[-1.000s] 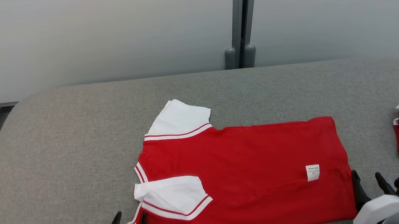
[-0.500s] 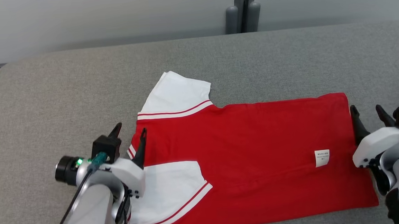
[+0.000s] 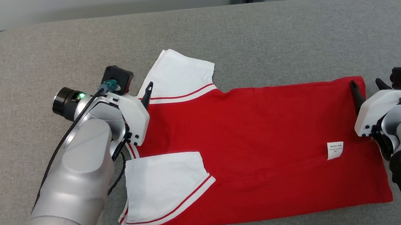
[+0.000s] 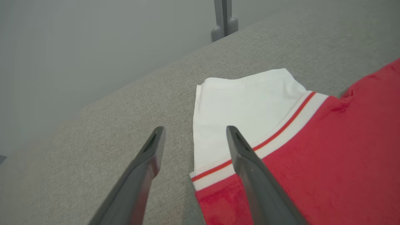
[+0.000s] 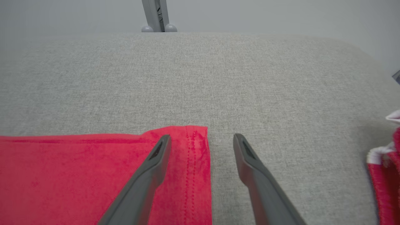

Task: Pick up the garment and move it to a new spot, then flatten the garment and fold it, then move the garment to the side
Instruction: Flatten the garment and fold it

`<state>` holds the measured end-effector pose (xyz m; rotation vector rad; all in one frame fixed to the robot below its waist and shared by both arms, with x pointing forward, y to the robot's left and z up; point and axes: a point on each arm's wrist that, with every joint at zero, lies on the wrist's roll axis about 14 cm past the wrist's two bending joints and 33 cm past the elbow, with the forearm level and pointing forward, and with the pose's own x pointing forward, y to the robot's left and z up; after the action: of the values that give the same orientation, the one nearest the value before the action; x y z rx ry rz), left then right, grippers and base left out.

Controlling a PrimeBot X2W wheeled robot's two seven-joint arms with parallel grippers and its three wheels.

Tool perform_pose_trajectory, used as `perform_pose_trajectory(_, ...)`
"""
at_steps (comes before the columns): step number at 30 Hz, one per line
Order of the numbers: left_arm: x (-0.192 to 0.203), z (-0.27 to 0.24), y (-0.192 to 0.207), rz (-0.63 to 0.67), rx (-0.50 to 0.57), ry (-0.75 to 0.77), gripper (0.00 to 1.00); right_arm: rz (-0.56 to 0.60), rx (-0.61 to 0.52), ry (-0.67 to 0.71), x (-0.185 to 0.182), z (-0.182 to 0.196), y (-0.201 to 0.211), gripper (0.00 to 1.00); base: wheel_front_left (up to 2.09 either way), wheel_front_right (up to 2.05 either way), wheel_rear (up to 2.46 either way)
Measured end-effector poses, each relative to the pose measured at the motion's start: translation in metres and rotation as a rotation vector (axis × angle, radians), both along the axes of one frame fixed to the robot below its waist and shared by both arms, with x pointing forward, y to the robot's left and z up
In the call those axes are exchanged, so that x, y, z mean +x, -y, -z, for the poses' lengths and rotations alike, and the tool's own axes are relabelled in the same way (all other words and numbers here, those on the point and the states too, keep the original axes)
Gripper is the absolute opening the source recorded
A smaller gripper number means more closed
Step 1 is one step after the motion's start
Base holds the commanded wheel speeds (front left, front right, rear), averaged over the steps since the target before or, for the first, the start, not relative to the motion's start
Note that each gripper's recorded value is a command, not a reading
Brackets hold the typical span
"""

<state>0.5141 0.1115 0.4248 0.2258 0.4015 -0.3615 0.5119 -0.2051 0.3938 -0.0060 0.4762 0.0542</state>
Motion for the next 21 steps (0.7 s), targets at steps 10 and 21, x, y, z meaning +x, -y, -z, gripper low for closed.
perform_pose_trajectory(10,0.020,0.000,0.019,0.098,0.040,-0.105,1.00,-0.031,-0.007,-0.105,0.009,0.021,-0.010,0.87,0.00,0.00,0.00)
perform_pose_trajectory(21,0.033,0.005,0.018,0.178,0.066,-0.232,1.00,-0.050,-0.005,-0.128,0.025,0.028,-0.014,0.00,0.00,0.00,0.00)
